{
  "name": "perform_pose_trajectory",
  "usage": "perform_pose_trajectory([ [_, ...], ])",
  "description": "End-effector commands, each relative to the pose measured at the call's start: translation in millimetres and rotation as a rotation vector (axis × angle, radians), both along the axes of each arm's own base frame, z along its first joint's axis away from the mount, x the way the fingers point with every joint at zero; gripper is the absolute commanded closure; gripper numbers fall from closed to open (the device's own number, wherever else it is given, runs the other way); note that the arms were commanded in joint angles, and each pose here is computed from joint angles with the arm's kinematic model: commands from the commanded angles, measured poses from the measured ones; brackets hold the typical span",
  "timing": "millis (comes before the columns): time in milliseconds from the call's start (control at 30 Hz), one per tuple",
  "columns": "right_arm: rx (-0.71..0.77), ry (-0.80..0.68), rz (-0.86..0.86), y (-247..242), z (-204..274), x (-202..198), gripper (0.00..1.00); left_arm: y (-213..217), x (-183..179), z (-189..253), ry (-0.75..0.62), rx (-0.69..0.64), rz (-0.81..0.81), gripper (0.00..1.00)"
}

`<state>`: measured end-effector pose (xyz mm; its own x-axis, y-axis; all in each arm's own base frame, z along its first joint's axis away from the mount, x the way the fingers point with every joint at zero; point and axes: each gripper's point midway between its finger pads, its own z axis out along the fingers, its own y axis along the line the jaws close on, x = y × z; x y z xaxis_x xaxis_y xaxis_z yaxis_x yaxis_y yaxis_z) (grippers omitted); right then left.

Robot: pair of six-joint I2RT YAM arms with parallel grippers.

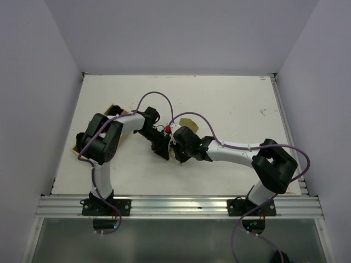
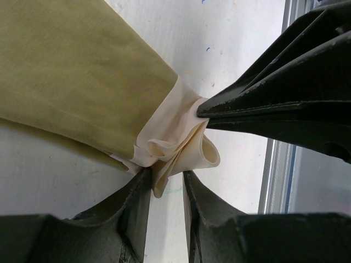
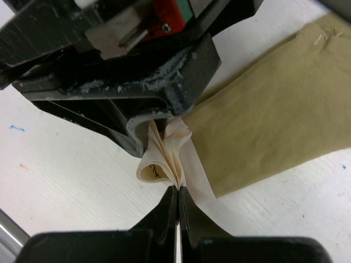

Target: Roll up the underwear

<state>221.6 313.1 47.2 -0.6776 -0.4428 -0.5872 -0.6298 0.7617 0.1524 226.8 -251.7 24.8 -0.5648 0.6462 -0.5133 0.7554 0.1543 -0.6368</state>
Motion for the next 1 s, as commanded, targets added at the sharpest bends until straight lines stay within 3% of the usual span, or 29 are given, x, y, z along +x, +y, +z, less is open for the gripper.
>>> perform_pose_trajectory([
  [0,0.022,0.016,-0.013,-1.4,-3.9,0.7,1.00,-6.5,16.3,23.9,-0.105,-0.064,0.012,0.67],
  [267,0.054,0.031,-0.030,-3.2,-3.6,4.6,1.00,4.0,27.4,31.7,-0.130,-0.043,0.065,0.66],
  [300,0.066,0.033,-0.025,-1.8,-2.2,4.0,1.00,6.8,28.6,32.0,-0.128,-0.036,0.080,0.62],
  [333,0.069,0.034,-0.026,-1.9,-1.9,4.7,1.00,8.5,29.5,33.2,-0.131,-0.034,0.086,0.47],
  [367,0.072,0.038,-0.026,-2.0,-1.8,4.8,1.00,10.2,30.2,35.3,-0.134,-0.032,0.093,0.44],
  [600,0.091,0.052,-0.018,0.0,-2.7,7.0,1.00,17.5,37.9,42.6,-0.140,-0.051,0.151,0.48],
  [800,0.114,0.081,-0.026,0.8,-4.6,12.4,1.00,31.6,59.0,48.1,-0.170,-0.020,0.251,0.62],
  [967,0.135,0.102,-0.035,0.6,-2.4,21.8,1.00,47.9,88.5,85.3,-0.384,-0.010,0.324,0.62],
])
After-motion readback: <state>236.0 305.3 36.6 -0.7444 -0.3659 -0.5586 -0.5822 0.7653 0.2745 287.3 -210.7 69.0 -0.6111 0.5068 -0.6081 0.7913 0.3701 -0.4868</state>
